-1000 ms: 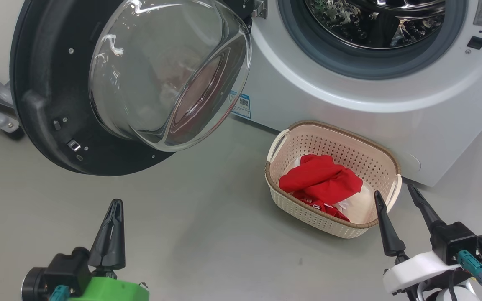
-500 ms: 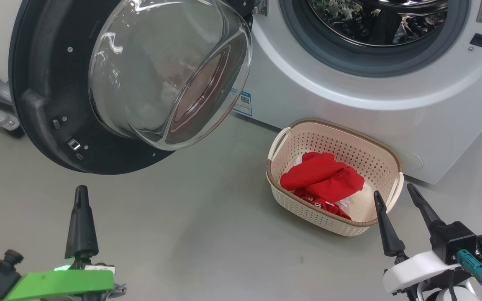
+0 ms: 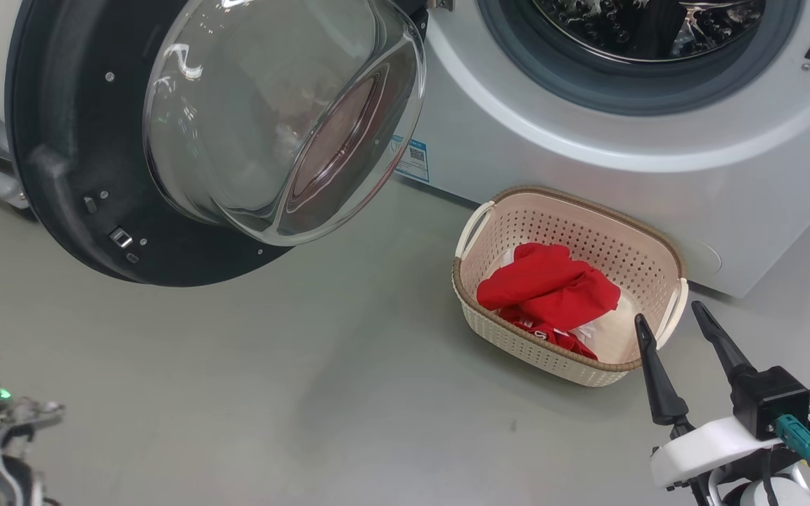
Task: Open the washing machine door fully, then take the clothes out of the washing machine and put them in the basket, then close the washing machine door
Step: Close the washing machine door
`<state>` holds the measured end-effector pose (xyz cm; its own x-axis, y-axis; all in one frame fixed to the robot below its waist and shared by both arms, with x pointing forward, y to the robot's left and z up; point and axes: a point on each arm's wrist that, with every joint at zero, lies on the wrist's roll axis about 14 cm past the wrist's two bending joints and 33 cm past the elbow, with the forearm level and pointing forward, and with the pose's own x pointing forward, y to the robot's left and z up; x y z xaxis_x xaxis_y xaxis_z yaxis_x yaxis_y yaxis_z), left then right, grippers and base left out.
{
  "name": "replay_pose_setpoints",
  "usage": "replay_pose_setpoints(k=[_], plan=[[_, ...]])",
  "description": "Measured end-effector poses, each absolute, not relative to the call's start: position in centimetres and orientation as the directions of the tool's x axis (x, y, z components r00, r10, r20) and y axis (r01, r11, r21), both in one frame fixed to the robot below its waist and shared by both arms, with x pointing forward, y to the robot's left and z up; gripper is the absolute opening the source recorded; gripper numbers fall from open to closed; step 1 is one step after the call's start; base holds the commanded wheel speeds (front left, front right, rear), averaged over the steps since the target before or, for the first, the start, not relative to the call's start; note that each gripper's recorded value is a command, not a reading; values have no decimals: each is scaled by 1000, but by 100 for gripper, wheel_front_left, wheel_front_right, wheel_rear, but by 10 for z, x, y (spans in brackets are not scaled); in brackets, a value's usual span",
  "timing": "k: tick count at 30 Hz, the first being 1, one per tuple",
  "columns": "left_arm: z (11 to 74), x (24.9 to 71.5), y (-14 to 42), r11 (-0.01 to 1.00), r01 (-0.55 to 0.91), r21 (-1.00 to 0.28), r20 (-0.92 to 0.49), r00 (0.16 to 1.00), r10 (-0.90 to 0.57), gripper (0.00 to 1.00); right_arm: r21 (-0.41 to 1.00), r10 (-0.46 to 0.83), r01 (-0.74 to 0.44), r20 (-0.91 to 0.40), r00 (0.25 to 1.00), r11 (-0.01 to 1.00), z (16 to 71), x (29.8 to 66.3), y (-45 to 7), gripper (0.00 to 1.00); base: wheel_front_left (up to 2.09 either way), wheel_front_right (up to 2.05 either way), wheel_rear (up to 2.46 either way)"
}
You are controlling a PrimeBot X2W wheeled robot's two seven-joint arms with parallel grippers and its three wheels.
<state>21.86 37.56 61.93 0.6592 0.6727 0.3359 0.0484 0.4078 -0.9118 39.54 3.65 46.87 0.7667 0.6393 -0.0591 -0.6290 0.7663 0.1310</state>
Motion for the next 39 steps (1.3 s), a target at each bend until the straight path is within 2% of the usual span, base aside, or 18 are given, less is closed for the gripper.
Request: replay_pose_setpoints(k=[6,15,26,39], plan=[[632,208,418,441,9,-898,338,657,674,0,131,638,-627,-71,767,768,463,400,34,100,0,0,0],[599,214,459,308,-104,-946,145,714,685,0,128,636,-625,-94,766,770,456,405,30,100,0,0,0],[551,241,469,136,-204,-970,-78,782,619,0,124,625,-613,-117,772,780,450,410,20,100,0,0,0],[536,286,466,128,-260,-957,-157,836,527,0,123,594,-582,-134,793,804,444,418,3,100,0,0,0]])
